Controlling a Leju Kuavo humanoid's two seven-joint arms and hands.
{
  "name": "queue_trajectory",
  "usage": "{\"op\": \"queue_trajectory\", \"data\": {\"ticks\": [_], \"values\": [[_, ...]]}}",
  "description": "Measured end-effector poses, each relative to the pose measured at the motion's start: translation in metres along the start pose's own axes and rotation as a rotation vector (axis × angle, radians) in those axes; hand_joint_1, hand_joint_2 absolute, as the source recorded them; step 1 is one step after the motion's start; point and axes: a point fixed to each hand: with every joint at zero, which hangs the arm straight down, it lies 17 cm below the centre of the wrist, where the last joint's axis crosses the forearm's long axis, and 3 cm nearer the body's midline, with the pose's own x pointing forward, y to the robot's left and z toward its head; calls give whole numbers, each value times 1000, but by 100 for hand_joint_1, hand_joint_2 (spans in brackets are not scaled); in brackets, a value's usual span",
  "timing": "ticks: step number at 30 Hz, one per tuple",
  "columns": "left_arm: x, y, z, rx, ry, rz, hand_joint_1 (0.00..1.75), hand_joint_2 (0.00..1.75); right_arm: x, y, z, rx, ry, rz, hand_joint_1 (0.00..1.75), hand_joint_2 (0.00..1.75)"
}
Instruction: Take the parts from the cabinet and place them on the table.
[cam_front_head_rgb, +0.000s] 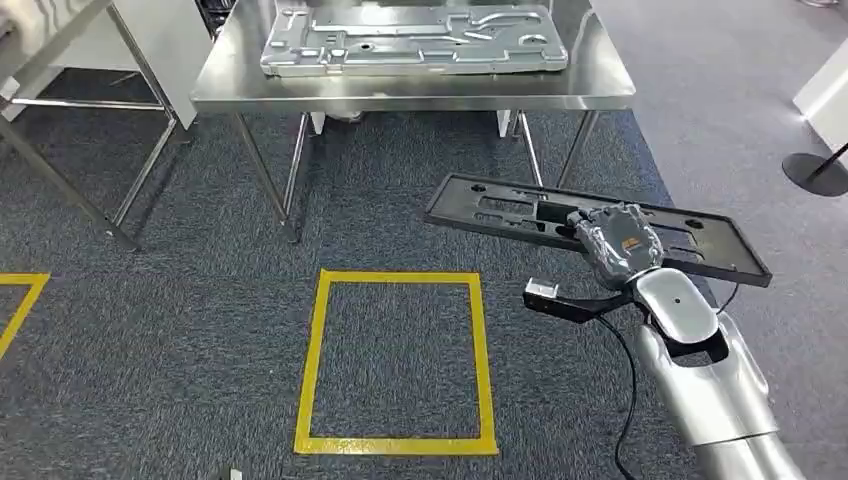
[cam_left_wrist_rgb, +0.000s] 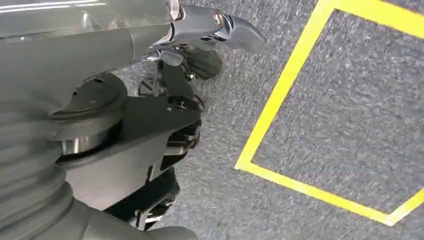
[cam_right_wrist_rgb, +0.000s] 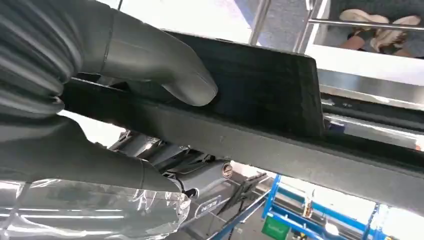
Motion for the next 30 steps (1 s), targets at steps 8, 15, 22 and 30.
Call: {"op": "queue_trajectory", "data": {"ticks": [8,15,22,30], "values": [[1,-1,0,-1,-1,1,0,175,-2,-1,-1,0,2,3,175,175],[1,-2,0,-2,-2,1,0,175,-3,-3,-3,-3,4,4,175,175],[1,-1,0,-2,-2,1,0,175,-3,-2,-2,-2,3,4,175,175],[2,-2,-1,-2,-3,2,0,175,-2,-1,-1,0,2,2,175,175]]}}
